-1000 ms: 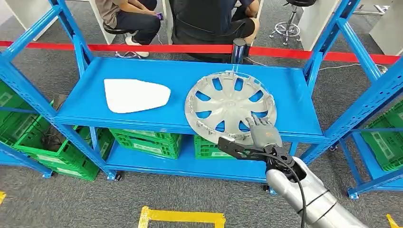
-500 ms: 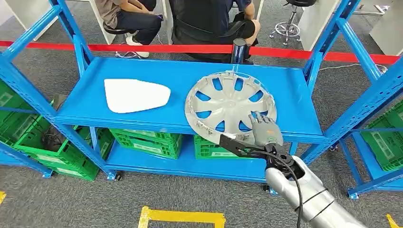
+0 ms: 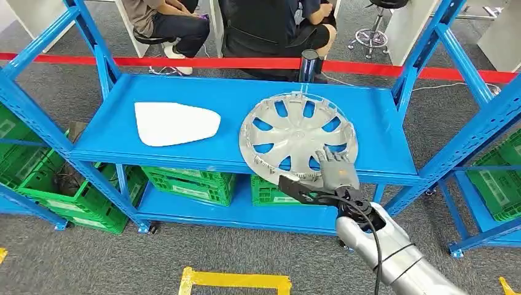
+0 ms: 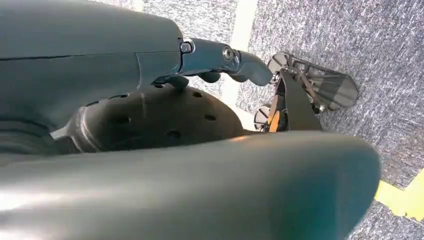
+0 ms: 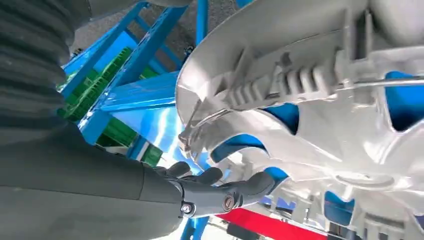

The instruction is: Take the parts from the cabinet and place them on the table.

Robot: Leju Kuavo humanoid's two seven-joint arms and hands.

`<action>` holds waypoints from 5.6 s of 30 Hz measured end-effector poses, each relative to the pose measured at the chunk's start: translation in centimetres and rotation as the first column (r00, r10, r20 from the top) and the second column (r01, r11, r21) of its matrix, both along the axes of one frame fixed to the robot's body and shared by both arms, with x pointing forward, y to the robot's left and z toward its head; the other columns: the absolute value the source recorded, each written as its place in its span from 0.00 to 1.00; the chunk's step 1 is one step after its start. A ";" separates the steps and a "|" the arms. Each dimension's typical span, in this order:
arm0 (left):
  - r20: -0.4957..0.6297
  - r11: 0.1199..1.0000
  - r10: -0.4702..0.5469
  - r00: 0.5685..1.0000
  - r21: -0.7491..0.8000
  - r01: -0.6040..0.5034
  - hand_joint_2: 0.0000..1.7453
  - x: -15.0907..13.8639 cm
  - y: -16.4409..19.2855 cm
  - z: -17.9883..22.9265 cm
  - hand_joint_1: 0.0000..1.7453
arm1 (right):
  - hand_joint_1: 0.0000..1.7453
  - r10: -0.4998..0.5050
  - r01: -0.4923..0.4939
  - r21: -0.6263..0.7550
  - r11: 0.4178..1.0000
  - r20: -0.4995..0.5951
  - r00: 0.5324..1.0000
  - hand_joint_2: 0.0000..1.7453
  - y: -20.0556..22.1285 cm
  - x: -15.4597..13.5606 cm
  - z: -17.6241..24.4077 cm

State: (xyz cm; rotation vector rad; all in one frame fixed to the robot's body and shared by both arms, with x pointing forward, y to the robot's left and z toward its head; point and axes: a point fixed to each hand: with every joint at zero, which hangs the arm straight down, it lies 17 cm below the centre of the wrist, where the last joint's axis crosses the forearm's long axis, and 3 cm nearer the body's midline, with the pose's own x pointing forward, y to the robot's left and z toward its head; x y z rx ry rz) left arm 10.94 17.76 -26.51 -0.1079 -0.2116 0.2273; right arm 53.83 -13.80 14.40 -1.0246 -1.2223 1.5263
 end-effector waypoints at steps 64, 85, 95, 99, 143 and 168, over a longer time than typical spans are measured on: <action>0.003 0.998 0.059 0.998 0.007 -0.059 0.00 0.2 0.5 -0.1 0.00 | 1.00 0.022 0.001 -0.196 0.981 0.117 0.993 1.00 -0.2 0.9 -1.7; 0.016 0.991 0.132 0.991 0.008 -0.132 0.00 0.6 1.0 0.0 0.00 | 1.00 -0.089 -0.077 0.879 0.470 0.135 0.987 1.00 0.4 -1.8 15.6; 0.041 0.986 0.161 0.986 0.027 -0.162 0.00 1.0 1.5 0.0 0.00 | 1.00 0.033 -0.174 0.985 -0.002 0.174 0.984 1.00 -1.6 -7.4 19.9; 0.039 0.984 0.174 0.984 0.038 -0.175 0.00 0.9 1.7 0.0 0.00 | 1.00 0.048 -0.235 0.968 -0.084 0.240 0.970 1.00 -2.3 -10.2 21.2; 0.001 0.971 0.235 0.972 0.037 -0.235 0.00 0.7 0.1 0.1 0.00 | 0.75 -0.232 -0.436 0.897 0.076 0.441 0.867 1.00 -7.3 -19.5 22.2; -0.006 0.969 0.242 0.970 0.041 -0.242 0.00 0.6 0.2 0.1 0.00 | 0.59 -0.238 -0.396 0.918 0.028 0.391 0.889 1.00 -7.7 -19.2 21.5</action>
